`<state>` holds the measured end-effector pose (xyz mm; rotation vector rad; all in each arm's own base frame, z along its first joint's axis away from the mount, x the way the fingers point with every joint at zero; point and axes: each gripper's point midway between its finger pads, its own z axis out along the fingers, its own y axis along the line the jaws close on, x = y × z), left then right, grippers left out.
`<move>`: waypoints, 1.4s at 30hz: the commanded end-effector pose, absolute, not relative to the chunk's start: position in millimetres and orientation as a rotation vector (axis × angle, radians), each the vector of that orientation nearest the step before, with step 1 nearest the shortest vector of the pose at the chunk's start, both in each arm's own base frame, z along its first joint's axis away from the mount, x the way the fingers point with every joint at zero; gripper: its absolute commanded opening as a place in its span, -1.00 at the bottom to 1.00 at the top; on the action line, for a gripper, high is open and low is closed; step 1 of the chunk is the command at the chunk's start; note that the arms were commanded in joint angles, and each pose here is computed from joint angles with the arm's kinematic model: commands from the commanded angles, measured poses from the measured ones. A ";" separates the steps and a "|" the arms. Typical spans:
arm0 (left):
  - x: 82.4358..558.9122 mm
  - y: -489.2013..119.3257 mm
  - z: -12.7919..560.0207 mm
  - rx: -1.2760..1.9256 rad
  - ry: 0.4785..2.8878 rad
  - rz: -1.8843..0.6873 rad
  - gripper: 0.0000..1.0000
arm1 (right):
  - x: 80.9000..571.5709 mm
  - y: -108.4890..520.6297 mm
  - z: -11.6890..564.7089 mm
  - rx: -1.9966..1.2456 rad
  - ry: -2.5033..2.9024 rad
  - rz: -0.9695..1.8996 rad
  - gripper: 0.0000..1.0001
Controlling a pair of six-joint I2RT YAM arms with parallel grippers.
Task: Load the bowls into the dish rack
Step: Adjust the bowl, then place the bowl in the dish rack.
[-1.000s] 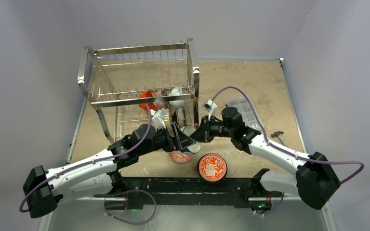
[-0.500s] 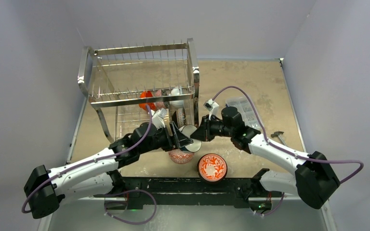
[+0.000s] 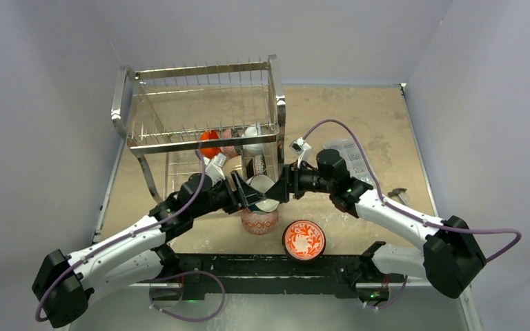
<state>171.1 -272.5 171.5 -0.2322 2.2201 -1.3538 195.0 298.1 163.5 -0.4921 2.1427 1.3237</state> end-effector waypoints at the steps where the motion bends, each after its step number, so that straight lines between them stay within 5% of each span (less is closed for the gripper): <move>1: 177.1 -274.2 212.0 -0.241 2.070 -1.476 -1.00 | 201.2 304.8 199.4 -0.519 2.026 1.349 0.55; 12: 194.5 -239.4 230.6 -0.343 1.950 -1.393 -1.00 | 208.3 296.3 214.7 -0.451 1.989 1.291 0.98; 42: 241.8 -103.9 251.3 -0.520 1.757 -0.560 -1.00 | 205.2 292.8 208.0 -0.451 1.994 1.282 0.97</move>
